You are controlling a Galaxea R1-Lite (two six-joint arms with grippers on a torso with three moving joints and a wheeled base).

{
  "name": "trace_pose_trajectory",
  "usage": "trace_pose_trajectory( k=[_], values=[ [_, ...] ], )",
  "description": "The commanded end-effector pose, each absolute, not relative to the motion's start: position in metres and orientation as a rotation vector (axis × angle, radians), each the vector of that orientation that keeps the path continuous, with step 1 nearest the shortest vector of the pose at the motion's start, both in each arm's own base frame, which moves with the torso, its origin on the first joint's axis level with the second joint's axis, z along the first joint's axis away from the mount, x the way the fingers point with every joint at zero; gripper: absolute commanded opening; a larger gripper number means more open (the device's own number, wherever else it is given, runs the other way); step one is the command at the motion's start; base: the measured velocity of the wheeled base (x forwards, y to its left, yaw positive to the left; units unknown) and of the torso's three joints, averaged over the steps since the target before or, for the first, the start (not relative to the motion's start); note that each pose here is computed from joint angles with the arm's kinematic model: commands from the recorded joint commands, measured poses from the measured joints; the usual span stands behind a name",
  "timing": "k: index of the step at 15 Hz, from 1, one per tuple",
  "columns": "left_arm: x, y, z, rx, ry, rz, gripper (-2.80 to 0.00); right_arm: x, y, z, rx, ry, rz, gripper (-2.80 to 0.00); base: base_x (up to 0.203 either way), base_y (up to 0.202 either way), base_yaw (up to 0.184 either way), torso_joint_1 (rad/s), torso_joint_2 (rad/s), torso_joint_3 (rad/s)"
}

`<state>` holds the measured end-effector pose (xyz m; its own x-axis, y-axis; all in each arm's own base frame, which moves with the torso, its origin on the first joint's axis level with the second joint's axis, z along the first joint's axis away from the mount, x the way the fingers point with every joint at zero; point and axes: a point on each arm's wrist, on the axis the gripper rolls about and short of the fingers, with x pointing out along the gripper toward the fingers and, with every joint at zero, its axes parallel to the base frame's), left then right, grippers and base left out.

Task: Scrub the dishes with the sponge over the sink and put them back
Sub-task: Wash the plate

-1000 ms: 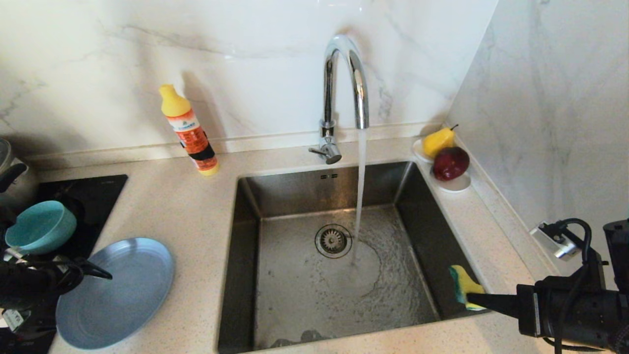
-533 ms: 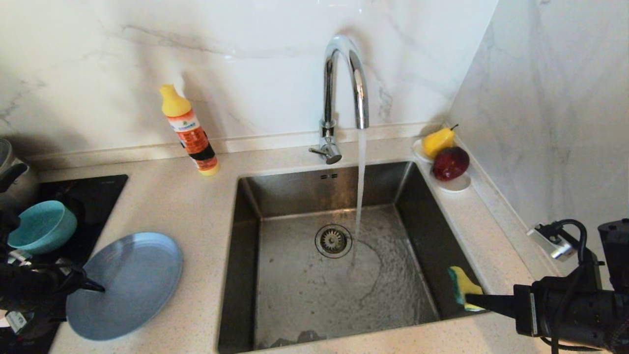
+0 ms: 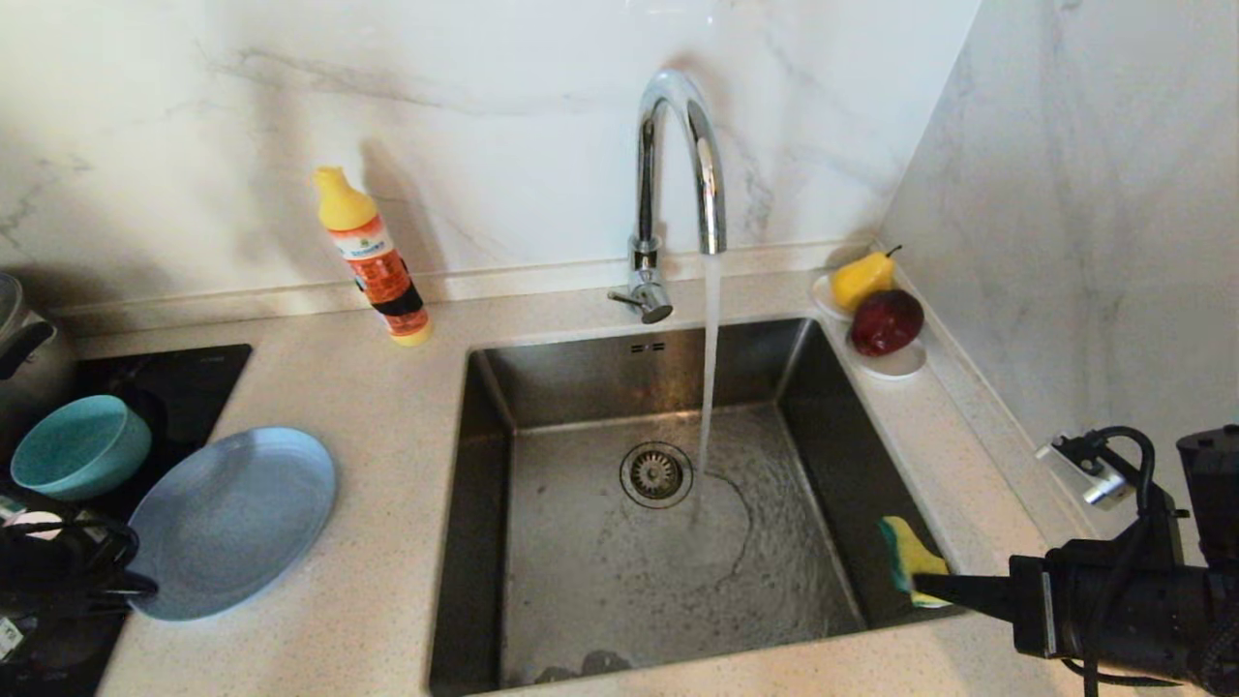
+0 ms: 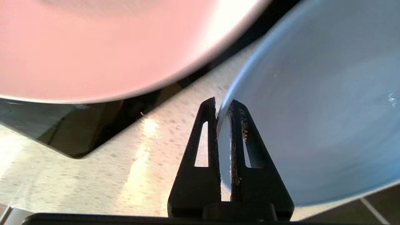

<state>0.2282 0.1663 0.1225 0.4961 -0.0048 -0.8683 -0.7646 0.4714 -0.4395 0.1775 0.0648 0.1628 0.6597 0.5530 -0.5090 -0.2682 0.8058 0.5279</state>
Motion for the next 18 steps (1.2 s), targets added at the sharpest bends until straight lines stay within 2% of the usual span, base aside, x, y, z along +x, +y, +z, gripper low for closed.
trace_pose_trajectory(
  k=[1,8,15,18],
  values=[
    [0.224,0.171,0.128,-0.978,0.924,0.574,-2.8,0.178,0.065,0.16,0.436,0.721,0.482,-2.8,0.0,0.0,0.0,0.0,0.0,0.0],
    [0.203,0.154,0.176,-0.92,0.76,0.539,-2.8,0.179,0.066,0.163,0.435,0.713,0.485,-2.8,0.0,0.0,0.0,0.0,0.0,0.0],
    [0.213,0.152,0.142,-0.95,0.901,0.516,-2.8,0.176,0.066,0.157,0.432,0.737,0.485,-2.8,0.0,0.0,0.0,0.0,0.0,0.0],
    [0.22,0.157,0.117,-0.887,0.965,0.463,-2.8,0.178,0.067,0.155,0.431,0.749,0.484,-2.8,0.0,0.0,0.0,0.0,0.0,0.0]
  ],
)
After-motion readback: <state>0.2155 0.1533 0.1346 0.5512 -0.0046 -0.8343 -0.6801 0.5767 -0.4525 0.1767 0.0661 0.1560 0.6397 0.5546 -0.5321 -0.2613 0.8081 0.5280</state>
